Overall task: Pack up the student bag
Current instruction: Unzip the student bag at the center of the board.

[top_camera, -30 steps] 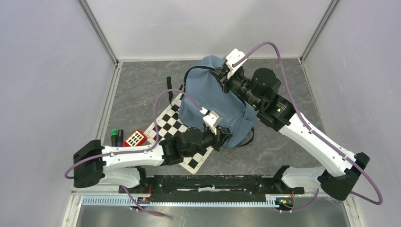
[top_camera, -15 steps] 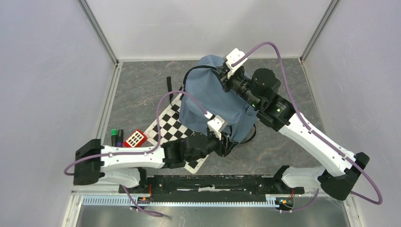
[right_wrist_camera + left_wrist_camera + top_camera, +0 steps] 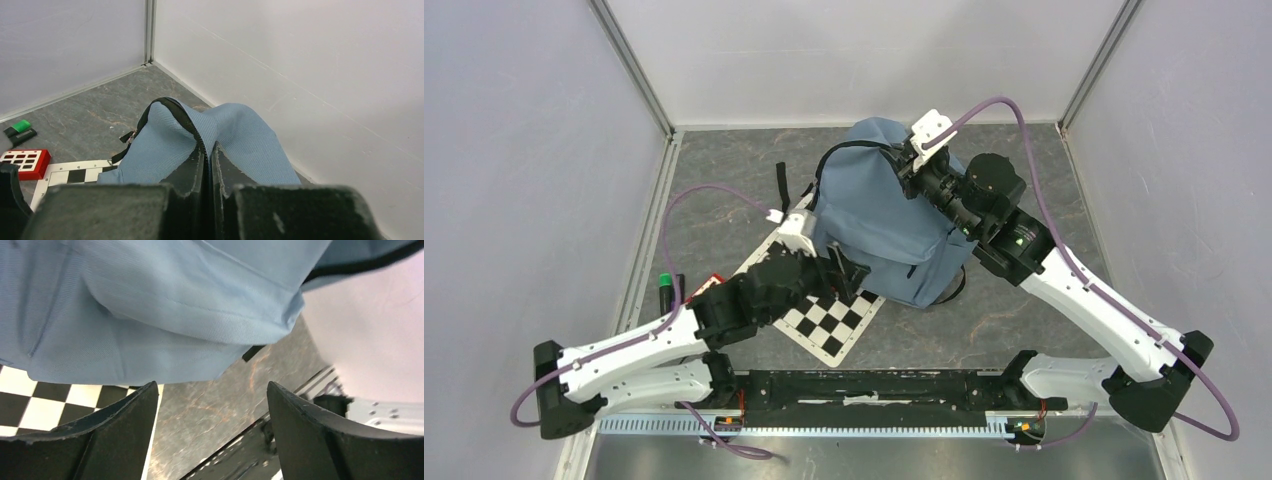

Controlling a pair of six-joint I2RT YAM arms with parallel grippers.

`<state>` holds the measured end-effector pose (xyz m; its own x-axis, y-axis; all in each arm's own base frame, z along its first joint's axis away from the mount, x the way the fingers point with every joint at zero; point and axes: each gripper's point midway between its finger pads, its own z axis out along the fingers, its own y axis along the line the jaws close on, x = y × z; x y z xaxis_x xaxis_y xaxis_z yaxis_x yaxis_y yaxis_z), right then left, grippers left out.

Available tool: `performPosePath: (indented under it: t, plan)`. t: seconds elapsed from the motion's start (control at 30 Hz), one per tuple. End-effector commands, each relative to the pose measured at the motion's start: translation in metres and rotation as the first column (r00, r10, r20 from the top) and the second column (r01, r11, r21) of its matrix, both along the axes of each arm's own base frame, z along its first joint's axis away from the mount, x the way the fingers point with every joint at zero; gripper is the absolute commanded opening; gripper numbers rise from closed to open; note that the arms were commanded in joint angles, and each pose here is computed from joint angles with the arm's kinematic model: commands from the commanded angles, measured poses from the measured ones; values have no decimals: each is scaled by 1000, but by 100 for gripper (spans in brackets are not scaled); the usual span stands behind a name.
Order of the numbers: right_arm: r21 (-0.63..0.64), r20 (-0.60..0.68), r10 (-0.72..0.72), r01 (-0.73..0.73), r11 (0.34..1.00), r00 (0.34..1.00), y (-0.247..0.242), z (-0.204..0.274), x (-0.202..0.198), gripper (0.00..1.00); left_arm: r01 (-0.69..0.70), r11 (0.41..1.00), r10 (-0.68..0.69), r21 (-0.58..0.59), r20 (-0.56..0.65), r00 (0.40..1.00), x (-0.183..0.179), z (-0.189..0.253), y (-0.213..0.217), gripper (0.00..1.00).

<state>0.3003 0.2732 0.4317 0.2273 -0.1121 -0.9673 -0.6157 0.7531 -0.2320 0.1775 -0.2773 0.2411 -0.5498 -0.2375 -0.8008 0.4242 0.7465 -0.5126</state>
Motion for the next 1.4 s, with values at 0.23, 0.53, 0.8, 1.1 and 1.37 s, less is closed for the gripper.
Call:
performPosePath:
  t: [0.23, 0.53, 0.8, 1.1, 1.37]
  plan:
    - [76, 62, -3, -2, 997, 998, -8, 30, -10, 10, -180, 918, 144, -354, -126, 982, 40, 40, 1, 81]
    - [9, 39, -14, 13, 1000, 999, -11, 16, -8, 16, -244, 876, 209, -416, -127, 969, 64, 45, 4, 53]
    - [-65, 17, -52, 53, 996, 998, -38, 18, -23, 73, -290, 873, 263, -392, -123, 957, 74, 37, 15, 6]
    - [-96, 86, 130, -121, 988, 988, -44, 21, -71, 98, -291, 873, 262, -392, -128, 957, 72, 32, 20, 2]
    - [-184, -46, 275, -279, 943, 960, -6, -54, -84, 91, -285, 867, 253, -408, -131, 959, 68, 34, 22, 2]
